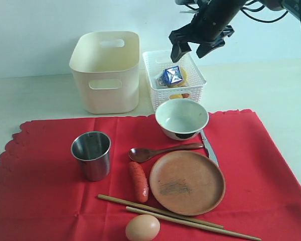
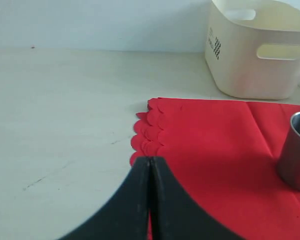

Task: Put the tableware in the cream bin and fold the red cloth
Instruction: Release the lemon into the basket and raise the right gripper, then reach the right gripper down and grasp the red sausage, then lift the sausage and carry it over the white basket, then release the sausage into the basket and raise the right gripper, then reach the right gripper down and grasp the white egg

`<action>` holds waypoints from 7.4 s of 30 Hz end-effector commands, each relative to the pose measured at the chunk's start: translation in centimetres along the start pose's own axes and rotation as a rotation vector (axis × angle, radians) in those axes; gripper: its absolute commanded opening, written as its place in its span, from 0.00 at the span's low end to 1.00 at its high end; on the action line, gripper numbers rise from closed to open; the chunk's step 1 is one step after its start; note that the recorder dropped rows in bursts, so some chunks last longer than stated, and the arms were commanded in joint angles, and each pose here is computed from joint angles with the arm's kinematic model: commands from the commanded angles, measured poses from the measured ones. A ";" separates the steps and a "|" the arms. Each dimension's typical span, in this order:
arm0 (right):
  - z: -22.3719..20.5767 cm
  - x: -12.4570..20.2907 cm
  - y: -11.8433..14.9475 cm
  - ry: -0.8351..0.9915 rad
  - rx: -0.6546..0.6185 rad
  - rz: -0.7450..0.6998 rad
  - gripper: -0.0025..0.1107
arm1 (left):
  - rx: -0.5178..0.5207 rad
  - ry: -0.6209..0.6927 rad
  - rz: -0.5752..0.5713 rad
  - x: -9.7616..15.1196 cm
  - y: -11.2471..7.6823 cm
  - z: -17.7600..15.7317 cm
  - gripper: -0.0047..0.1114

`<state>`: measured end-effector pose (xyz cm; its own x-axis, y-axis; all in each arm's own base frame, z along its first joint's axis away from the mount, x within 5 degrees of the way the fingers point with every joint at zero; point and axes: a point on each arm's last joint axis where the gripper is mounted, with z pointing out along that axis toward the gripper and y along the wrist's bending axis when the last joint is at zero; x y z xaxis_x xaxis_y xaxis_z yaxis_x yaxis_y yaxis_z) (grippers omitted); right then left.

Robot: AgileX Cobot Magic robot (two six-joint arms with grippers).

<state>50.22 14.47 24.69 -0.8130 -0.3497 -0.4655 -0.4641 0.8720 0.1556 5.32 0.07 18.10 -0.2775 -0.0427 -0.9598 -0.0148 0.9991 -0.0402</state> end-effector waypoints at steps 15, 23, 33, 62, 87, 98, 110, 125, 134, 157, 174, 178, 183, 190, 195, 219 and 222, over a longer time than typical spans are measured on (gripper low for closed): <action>-5.8 0.3 1.0 -0.035 0.048 0.003 0.66 | -0.001 -0.015 -0.001 0.0 0.0 0.0 0.04; -9.1 3.0 2.2 0.023 0.056 0.010 0.66 | -0.001 -0.015 -0.001 0.0 0.0 0.0 0.04; -11.3 8.7 6.1 0.016 0.050 -0.024 0.66 | -0.001 -0.015 -0.001 0.0 0.0 0.0 0.04; 3.3 17.0 21.1 0.231 -0.023 -0.398 0.66 | -0.001 -0.015 -0.001 0.0 0.0 0.0 0.04; 8.3 17.4 20.5 0.324 0.043 -0.373 0.08 | -0.001 -0.015 -0.001 0.0 0.0 0.0 0.04; 5.8 16.4 20.9 0.285 0.031 -0.367 0.02 | -0.001 -0.015 -0.001 0.0 0.0 0.0 0.04; -3.9 13.4 21.6 0.046 0.026 -0.428 0.02 | -0.001 -0.015 -0.001 0.0 0.0 0.0 0.04; -8.9 9.7 12.6 -0.188 0.169 -0.251 0.02 | -0.001 -0.015 -0.001 0.0 0.0 0.0 0.04; -8.4 6.8 5.4 -0.439 0.216 -0.022 0.02 | -0.001 -0.015 -0.001 0.0 0.0 0.0 0.04; 7.5 0.7 -0.9 -0.326 0.301 -0.111 0.02 | -0.001 -0.015 -0.001 0.0 0.0 0.0 0.04; 6.4 0.5 -0.8 -0.324 0.311 -0.114 0.54 | -0.001 -0.015 -0.001 0.0 0.0 0.0 0.04; 4.6 0.2 -0.4 -0.315 0.313 -0.111 0.61 | -0.001 -0.015 -0.001 0.0 0.0 0.0 0.04; 1.7 0.0 0.2 -0.285 0.315 -0.103 0.61 | -0.001 -0.015 -0.001 0.0 0.0 0.0 0.04; -2.6 0.3 1.1 -0.203 0.317 -0.112 0.61 | -0.001 -0.015 -0.001 0.0 0.0 0.0 0.04; -5.3 0.8 1.9 -0.134 0.305 -0.108 0.57 | -0.001 -0.015 -0.001 0.0 0.0 0.0 0.04; -10.4 3.7 8.1 0.009 -0.086 -0.135 0.55 | -0.001 -0.015 -0.001 0.0 0.0 0.0 0.04; -10.4 5.5 10.5 0.063 -0.117 -0.198 0.55 | -0.001 -0.015 -0.001 0.0 0.0 0.0 0.04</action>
<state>39.10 17.17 32.62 -0.7476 -0.4852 -0.4535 -0.6053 0.7788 0.1646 5.32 0.07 18.10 -0.2775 -0.0427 -0.9598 -0.0148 0.9991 -0.0402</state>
